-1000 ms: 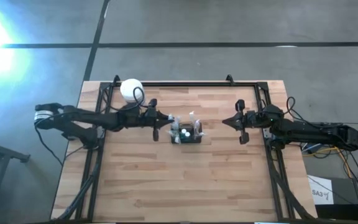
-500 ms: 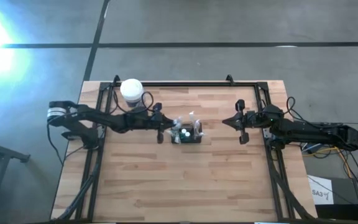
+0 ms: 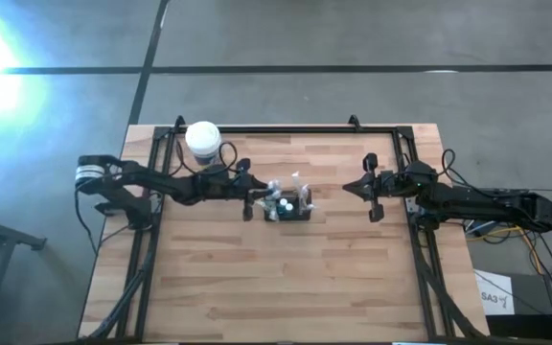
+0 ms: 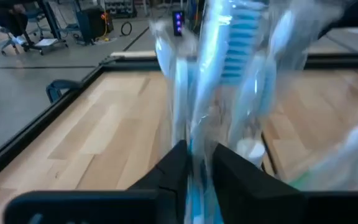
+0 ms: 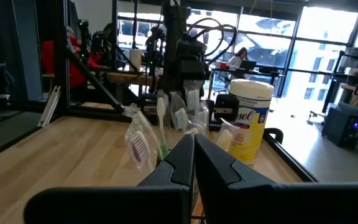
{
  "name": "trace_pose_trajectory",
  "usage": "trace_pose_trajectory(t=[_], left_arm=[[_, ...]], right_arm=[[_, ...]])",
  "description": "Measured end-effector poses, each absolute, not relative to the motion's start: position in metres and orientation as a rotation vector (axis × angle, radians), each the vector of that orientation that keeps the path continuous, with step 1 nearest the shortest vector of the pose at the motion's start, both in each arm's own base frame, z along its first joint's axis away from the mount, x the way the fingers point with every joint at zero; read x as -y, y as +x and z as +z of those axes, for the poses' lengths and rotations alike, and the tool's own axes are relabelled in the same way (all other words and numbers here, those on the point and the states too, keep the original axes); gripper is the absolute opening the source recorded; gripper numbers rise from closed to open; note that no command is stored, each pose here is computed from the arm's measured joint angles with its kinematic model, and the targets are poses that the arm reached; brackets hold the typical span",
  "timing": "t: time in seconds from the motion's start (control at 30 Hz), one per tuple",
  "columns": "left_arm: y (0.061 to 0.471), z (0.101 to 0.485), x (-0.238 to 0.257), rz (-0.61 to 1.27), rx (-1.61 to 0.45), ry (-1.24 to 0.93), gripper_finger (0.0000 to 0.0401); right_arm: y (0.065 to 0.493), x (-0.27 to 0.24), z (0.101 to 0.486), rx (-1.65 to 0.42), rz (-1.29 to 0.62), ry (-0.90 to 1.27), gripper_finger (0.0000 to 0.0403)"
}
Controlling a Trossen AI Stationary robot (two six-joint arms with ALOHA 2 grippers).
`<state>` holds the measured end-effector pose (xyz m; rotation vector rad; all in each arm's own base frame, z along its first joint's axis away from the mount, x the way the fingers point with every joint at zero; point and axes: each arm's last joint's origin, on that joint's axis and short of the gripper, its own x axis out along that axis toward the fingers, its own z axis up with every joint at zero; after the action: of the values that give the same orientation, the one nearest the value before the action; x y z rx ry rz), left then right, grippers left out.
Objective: Pick & Place toothbrushing station
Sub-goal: Put the blue toothbrush into the black wire organizer
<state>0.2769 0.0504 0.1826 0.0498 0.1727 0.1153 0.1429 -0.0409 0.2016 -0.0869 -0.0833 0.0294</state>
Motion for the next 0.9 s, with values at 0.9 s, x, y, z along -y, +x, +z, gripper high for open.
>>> trace_pose_trajectory(t=[0.9], left_arm=[[0.220,0.262,-0.039,0.110,-0.041,0.096,0.0202]], right_arm=[[0.143,0.041,0.201,0.081,0.013,-0.091,0.0008]])
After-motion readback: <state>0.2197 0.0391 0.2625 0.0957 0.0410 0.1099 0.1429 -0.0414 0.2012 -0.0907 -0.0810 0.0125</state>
